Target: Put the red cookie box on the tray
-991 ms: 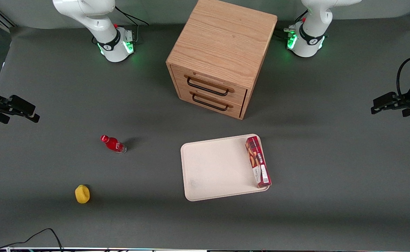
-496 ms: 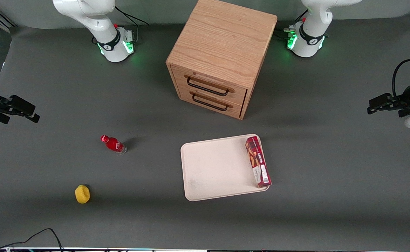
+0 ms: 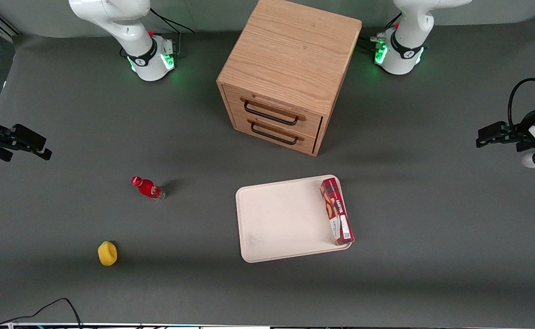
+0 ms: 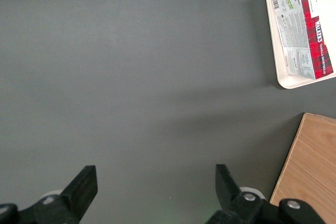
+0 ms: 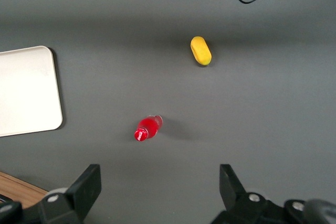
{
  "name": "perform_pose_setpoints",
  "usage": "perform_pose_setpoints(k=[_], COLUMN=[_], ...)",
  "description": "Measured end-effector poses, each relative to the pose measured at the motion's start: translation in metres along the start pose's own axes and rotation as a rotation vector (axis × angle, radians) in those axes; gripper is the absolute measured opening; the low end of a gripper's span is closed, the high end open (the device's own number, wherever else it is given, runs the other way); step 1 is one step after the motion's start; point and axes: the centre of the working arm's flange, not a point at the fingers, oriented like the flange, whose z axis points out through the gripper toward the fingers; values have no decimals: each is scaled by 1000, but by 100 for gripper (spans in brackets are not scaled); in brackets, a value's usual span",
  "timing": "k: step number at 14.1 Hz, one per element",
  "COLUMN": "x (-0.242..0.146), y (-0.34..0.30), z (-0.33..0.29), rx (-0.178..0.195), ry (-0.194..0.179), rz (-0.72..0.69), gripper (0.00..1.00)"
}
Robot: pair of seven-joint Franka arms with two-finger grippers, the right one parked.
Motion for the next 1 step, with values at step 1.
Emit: perform_pose_setpoints(k=[1], x=[0], y=[0], z=[0], rx=[0], ry=[0], rz=[1], gripper=[100])
